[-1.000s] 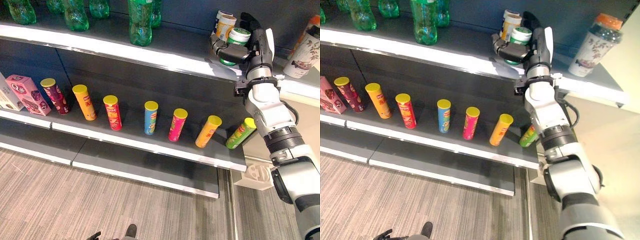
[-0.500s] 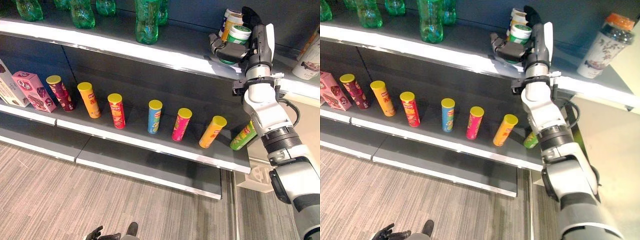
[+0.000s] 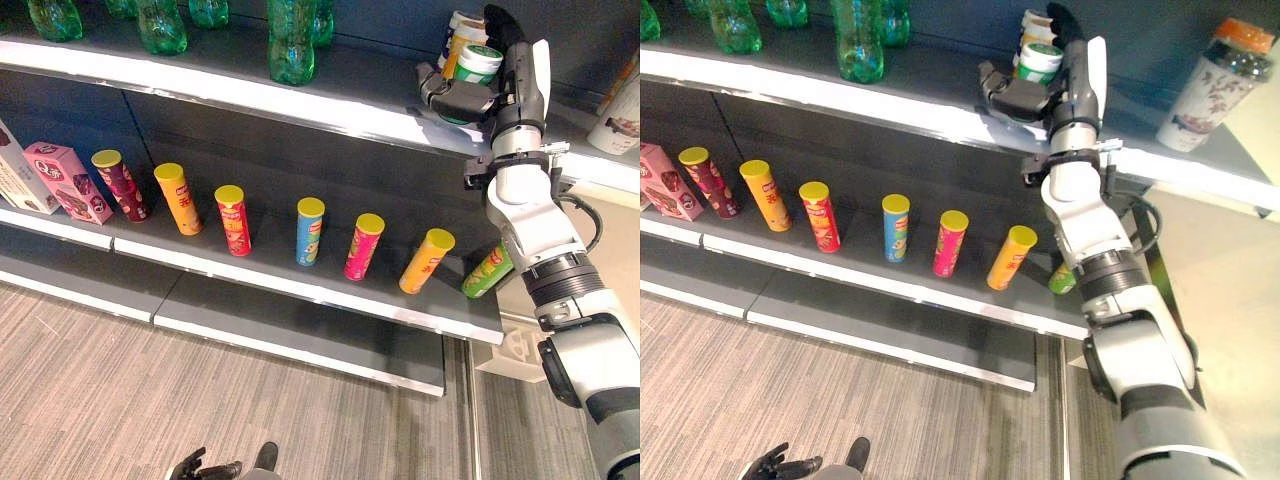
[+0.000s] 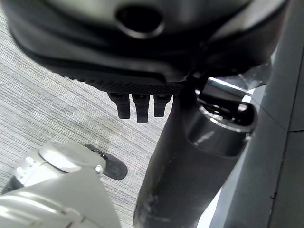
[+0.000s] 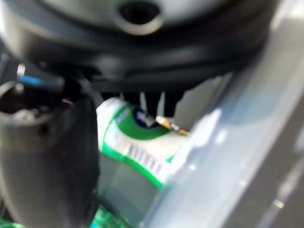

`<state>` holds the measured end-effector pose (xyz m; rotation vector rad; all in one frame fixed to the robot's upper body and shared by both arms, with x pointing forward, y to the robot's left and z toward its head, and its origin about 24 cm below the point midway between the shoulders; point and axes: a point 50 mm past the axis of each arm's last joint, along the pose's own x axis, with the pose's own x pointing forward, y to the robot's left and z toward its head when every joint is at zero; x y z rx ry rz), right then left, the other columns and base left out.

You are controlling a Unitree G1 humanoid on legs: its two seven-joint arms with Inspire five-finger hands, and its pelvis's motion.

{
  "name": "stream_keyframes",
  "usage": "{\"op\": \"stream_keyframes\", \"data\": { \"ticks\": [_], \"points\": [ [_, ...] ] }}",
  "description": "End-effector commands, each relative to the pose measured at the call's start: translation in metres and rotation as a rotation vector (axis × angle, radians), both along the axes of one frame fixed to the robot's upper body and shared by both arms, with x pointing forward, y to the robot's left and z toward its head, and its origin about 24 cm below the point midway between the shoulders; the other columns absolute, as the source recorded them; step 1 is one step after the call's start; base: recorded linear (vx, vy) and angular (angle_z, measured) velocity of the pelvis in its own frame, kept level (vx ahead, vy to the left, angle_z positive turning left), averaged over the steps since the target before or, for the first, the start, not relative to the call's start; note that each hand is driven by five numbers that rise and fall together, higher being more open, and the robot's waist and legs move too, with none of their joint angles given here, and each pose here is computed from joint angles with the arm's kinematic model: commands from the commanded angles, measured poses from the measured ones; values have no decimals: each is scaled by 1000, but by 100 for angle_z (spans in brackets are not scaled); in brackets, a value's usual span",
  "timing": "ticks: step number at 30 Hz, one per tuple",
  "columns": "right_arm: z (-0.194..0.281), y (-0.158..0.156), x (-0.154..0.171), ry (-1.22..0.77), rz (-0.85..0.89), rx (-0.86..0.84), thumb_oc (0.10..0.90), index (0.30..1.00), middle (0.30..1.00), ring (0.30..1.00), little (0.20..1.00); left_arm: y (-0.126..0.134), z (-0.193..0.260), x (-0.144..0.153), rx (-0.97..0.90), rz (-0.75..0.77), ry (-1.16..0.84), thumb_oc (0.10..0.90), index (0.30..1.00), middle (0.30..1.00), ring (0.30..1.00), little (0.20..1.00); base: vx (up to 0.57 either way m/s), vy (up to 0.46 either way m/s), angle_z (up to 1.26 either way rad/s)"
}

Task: Put the goods on the table back onto the shelves and tidy them up.

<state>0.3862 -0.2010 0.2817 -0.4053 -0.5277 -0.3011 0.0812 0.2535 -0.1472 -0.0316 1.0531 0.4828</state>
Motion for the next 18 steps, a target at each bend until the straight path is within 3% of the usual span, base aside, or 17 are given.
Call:
{"op": "stream_keyframes", "data": {
  "ticks": [1,13,18],
  "points": [
    [75,4,-26,-316,-14,-50,800,900,900,900,900,6,10,23,49,-70,-83,800,900,900,900,900,0,0,0],
    [114,-15,-101,-729,-49,-61,800,900,900,900,900,11,12,26,77,-82,-75,800,900,900,900,900,6,-7,4],
    [107,-20,-137,-852,198,70,800,900,900,900,900,8,5,18,58,-74,-24,800,900,900,900,900,1,-5,-1]
  ]
}}
